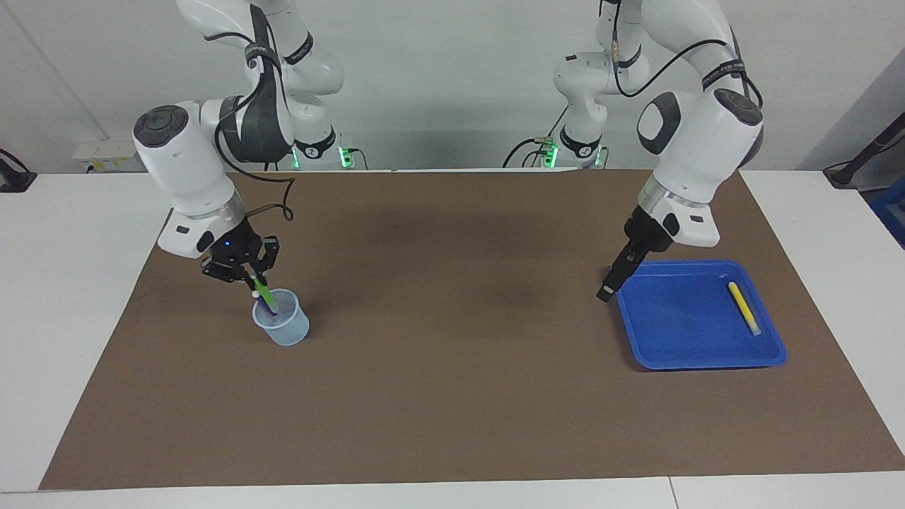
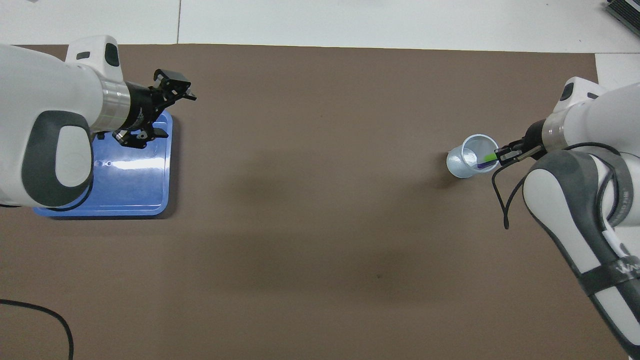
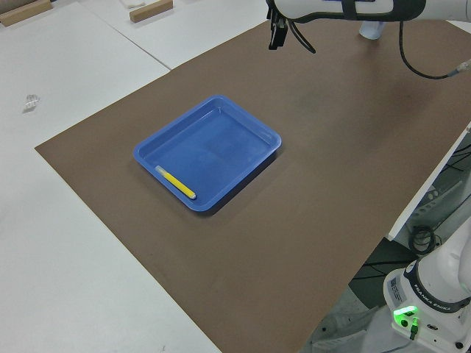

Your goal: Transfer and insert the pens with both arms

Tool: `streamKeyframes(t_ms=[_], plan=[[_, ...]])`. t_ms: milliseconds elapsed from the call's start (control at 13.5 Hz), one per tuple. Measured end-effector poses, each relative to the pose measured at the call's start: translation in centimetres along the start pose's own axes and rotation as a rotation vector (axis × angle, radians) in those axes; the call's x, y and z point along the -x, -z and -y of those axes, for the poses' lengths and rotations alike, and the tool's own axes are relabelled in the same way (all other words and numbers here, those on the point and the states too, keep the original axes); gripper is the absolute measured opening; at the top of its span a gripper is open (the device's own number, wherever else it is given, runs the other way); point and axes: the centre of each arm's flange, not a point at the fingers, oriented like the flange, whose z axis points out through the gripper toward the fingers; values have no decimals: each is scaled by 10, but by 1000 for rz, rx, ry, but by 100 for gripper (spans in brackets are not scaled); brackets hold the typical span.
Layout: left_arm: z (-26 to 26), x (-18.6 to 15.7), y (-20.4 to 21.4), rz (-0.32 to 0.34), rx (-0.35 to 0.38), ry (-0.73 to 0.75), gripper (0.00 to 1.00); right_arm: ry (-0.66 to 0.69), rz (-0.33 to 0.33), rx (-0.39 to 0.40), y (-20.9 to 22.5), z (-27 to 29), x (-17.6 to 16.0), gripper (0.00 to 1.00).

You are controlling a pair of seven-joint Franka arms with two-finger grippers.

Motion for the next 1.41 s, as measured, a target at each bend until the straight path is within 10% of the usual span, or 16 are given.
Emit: streamKeyframes(t_ms=[519, 1111, 1407], plan=[[87, -57, 4, -16, -227, -590, 100, -20, 4, 1, 23, -5, 0, 100], [167, -134, -32, -52, -346, -873, 100, -78, 48, 3, 160, -17, 41, 100], [199, -161, -52, -73, -396, -943, 100, -82, 86, -10, 160, -10, 48, 100]])
